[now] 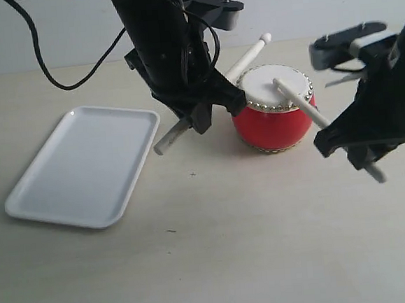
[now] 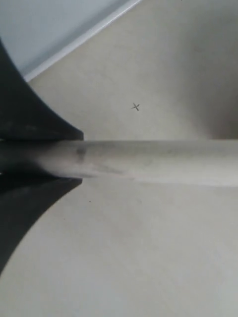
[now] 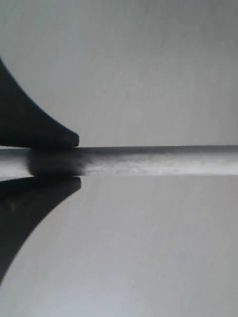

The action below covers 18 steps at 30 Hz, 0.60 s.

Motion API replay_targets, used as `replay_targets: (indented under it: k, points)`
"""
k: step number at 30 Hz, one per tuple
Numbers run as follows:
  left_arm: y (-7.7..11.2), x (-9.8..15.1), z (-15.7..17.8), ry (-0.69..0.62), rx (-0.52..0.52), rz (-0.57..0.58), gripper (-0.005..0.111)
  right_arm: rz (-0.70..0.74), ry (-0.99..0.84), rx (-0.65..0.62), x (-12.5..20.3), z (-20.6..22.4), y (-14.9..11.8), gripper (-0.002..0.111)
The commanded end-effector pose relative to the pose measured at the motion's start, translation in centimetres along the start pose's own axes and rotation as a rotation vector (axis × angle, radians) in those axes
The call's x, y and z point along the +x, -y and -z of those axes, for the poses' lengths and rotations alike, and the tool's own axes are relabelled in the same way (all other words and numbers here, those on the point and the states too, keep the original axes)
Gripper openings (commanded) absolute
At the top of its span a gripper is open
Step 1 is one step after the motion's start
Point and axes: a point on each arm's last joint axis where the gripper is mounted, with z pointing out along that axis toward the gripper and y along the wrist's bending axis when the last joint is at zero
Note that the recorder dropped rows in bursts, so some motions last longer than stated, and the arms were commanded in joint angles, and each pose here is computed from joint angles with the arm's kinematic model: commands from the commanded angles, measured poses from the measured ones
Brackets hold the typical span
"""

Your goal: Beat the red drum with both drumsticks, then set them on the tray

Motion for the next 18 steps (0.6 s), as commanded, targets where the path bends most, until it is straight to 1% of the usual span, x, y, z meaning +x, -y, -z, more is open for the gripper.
replay_targets:
  k: [1,3,6,10,12,14,15,18]
  points:
    - [-0.1,-0.1,0.6,0.016,-0.012,0.002,0.000,0.000,-0.106,0.002,-0.9,-2.6,0.0,0.000]
    - [-0.1,-0.2,-0.2,-0.001,-0.007,0.005,0.000,-0.012,-0.075,0.004,-0.9,-1.0,0.1,0.000]
    - [-0.3,-0.5,-3.0,-0.042,0.010,0.018,0.000,-0.020,0.063,-0.001,-0.1,3.6,0.2,0.000]
    - [-0.7,-0.4,-9.2,-0.170,0.042,0.038,0.000,-0.043,0.272,-0.009,1.9,9.6,0.3,0.000]
    - [-0.8,-0.1,-11.6,-0.223,0.062,0.022,0.000,-0.046,0.333,-0.012,3.0,11.1,0.4,0.000]
    - [-0.9,0.4,-13.1,-0.283,0.071,0.036,0.000,-0.048,0.343,-0.013,3.8,11.6,0.4,0.000]
    - [-0.9,0.5,-13.3,-0.287,0.071,0.040,0.000,-0.049,0.334,-0.014,3.9,11.5,0.4,0.000]
    - [-0.9,0.3,-12.4,-0.268,0.067,0.038,0.000,-0.045,0.292,-0.029,3.5,9.3,0.2,0.000]
